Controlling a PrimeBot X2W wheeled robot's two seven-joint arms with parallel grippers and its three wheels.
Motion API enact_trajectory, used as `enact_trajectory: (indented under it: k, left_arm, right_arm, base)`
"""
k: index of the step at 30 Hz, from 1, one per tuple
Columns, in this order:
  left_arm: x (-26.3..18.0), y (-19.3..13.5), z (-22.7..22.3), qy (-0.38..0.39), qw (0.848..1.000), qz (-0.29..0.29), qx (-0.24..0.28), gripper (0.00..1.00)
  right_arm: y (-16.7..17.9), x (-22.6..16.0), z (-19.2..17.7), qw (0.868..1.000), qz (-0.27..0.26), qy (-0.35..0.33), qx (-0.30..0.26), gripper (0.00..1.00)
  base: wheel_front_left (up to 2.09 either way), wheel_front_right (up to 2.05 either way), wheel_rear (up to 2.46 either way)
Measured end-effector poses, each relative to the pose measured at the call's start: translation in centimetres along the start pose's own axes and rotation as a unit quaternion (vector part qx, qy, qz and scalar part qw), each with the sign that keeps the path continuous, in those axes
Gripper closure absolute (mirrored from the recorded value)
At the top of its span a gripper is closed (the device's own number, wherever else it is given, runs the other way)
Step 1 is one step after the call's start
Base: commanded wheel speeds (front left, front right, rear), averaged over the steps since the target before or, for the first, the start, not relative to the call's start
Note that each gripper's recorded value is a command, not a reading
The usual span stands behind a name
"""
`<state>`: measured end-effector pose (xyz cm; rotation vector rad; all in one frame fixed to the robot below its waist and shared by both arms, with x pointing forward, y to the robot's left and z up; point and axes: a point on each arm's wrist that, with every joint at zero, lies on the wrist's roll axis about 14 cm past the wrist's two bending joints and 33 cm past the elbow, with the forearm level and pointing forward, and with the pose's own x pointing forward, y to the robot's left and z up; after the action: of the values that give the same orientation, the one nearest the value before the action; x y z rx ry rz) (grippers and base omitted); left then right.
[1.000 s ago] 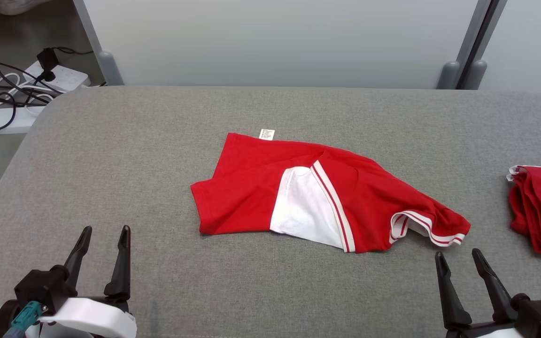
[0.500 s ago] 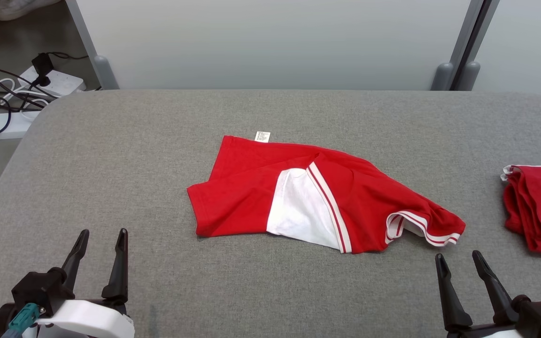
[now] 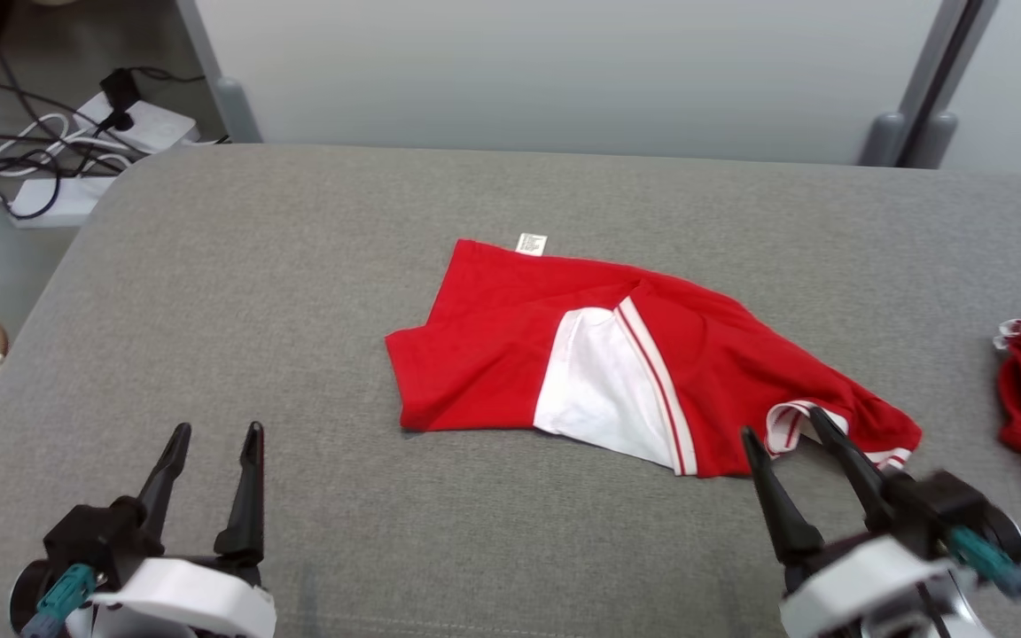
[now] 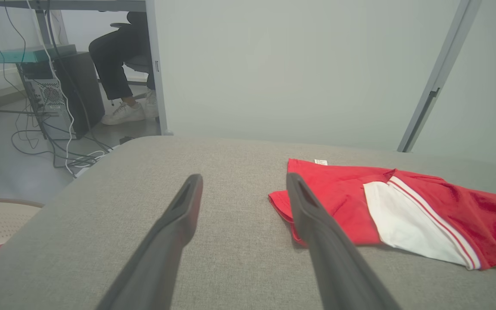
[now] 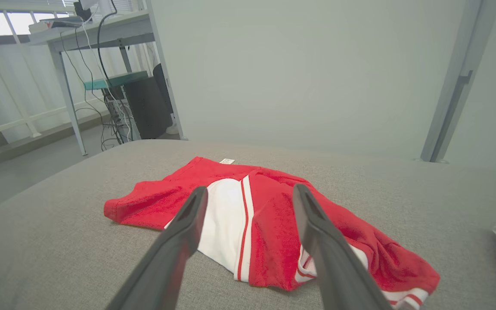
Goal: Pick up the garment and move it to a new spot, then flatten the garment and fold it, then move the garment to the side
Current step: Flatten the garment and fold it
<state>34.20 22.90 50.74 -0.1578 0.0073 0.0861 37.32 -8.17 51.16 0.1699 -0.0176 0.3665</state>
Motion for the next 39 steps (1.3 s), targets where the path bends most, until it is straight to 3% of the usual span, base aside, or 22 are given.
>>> enact_trajectory:
  k: [5,7,14,25,33,35,37,39]
  left_arm:
    - [0.4,-0.2,0.4,-0.009,1.000,0.003,-0.008,0.00]
    - [0.5,-0.2,0.5,-0.015,1.000,0.010,-0.015,0.00]
    - [0.1,0.6,-0.3,-0.008,0.999,0.027,-0.023,0.00]
    - [0.1,1.9,-1.5,0.000,0.998,0.053,-0.029,0.00]
    - [0.8,1.9,-2.0,0.004,0.998,0.055,-0.035,0.00]
    - [0.9,2.0,-2.2,0.006,0.998,0.055,-0.035,0.00]
    - [0.8,2.0,-2.5,0.010,0.998,0.056,-0.038,0.00]
    - [0.8,1.8,-2.6,0.010,0.998,0.053,-0.042,0.00]
  right_arm:
    - [3.8,4.3,-1.0,0.988,0.114,0.061,-0.081,0.00]
    - [5.9,5.8,-2.9,0.972,0.172,0.106,-0.119,0.00]
    - [9.1,7.2,-8.3,0.924,0.262,0.218,-0.173,0.00]
    - [9.6,9.6,-13.0,0.882,0.304,0.283,-0.223,0.00]
    - [9.7,10.7,-14.5,0.869,0.316,0.289,-0.249,0.00]
    - [9.8,10.9,-14.6,0.869,0.317,0.288,-0.250,0.58]
    - [9.7,11.1,-14.7,0.870,0.315,0.289,-0.246,1.00]
    - [9.6,11.0,-14.9,0.872,0.311,0.292,-0.239,1.00]
  base:
    - [0.00,0.00,0.00]
    - [0.00,0.00,0.00]
    - [0.00,0.00,0.00]
    - [0.00,0.00,0.00]
    - [0.00,0.00,0.00]
    - [0.00,0.00,0.00]
    - [0.00,0.00,0.00]
    - [0.00,0.00,0.00]
